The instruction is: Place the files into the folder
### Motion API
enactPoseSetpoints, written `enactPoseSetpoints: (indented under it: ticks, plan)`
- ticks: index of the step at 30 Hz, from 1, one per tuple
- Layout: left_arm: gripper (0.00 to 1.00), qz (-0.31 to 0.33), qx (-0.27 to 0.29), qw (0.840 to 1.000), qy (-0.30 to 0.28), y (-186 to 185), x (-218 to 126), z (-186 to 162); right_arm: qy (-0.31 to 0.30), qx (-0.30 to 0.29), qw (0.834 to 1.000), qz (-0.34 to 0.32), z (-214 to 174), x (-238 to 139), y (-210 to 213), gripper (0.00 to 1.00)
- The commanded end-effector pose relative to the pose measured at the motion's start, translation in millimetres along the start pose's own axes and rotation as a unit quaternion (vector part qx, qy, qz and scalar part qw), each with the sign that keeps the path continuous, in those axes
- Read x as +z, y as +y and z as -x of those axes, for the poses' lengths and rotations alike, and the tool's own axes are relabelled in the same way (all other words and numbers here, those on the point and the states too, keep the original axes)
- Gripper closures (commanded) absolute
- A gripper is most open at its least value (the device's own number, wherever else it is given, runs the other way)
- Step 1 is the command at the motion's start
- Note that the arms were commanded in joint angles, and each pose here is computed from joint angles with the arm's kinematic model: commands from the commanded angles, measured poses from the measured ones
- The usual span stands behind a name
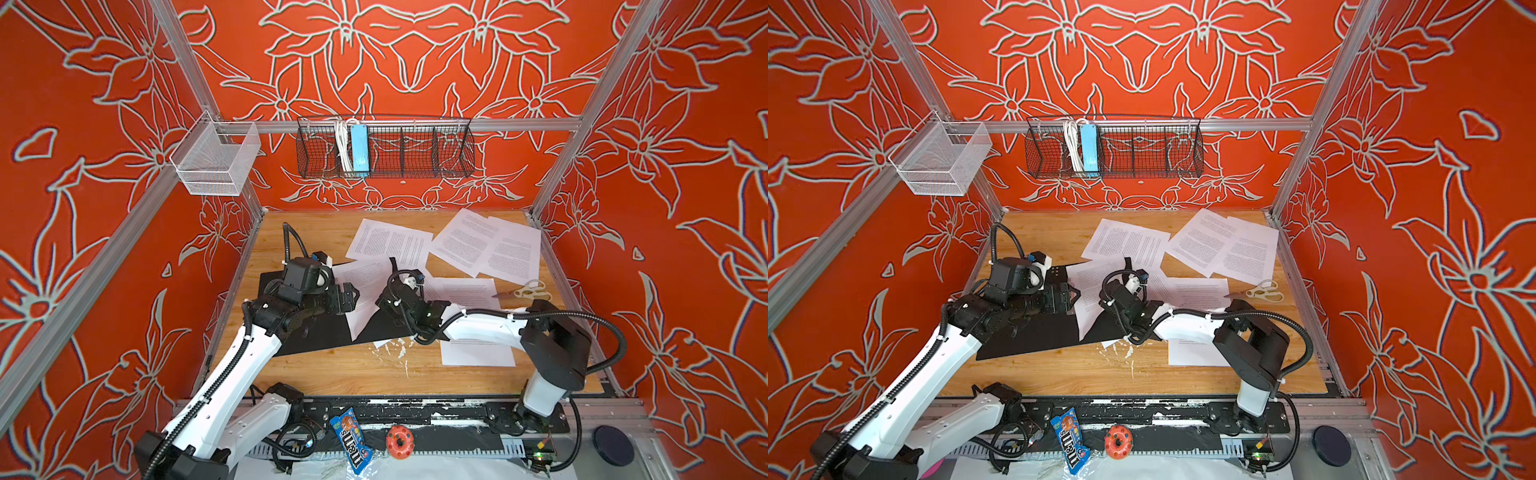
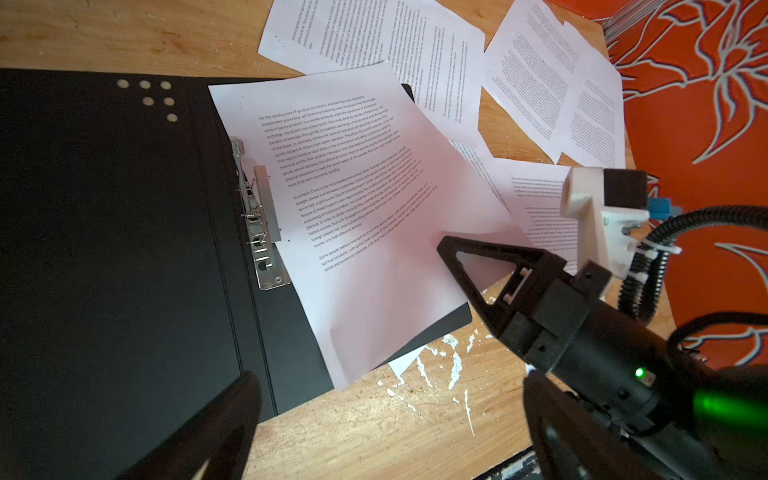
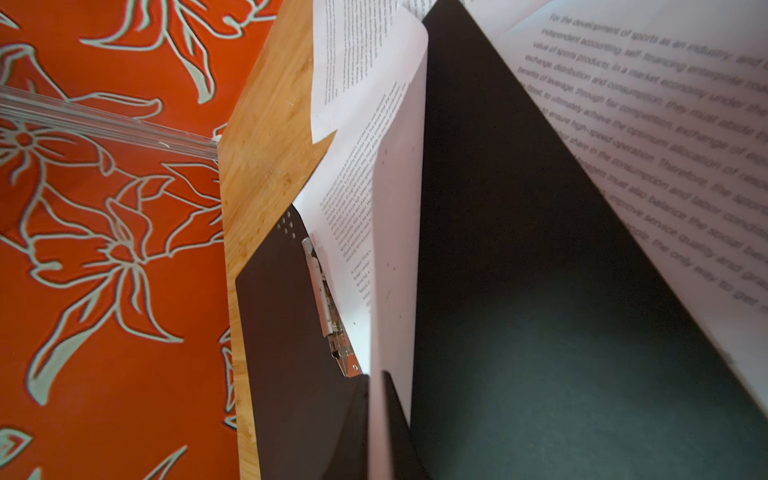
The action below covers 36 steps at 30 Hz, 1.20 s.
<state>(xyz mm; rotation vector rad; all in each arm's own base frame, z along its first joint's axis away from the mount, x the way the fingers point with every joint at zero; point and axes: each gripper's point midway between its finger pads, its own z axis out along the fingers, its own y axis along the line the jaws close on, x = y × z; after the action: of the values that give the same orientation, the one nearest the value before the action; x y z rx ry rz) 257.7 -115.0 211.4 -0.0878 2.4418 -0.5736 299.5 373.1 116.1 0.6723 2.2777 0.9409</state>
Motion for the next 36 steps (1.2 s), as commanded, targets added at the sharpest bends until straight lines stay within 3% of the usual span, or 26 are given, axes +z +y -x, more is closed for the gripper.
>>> enactPoseSetpoints:
  ticks: [1,11,30,34,36]
  plan:
    - [0.02,-0.008,-0.001,1.0,-0.004,-0.9,-1.2,0.1,0.014,0.001,1.0,-0.024,-13.8,2.3,-18.5,0.93]
    - [0.02,-0.008,-0.002,1.0,-0.004,-0.6,-0.8,-0.1,0.046,-0.003,0.998,-0.045,-34.8,2.4,-38.4,0.87]
    - [0.02,-0.003,-0.003,1.0,0.002,1.6,2.1,-1.5,0.058,-0.009,0.996,-0.065,-48.4,2.6,-55.6,0.88]
    - [0.02,-0.003,-0.003,1.0,0.002,1.4,2.0,-1.4,0.058,-0.015,0.996,-0.071,-47.4,1.1,-57.9,0.77]
    - [0.02,-0.003,-0.003,1.0,0.002,1.5,1.9,-1.4,0.057,-0.017,0.995,-0.076,-46.2,-0.1,-59.7,0.57]
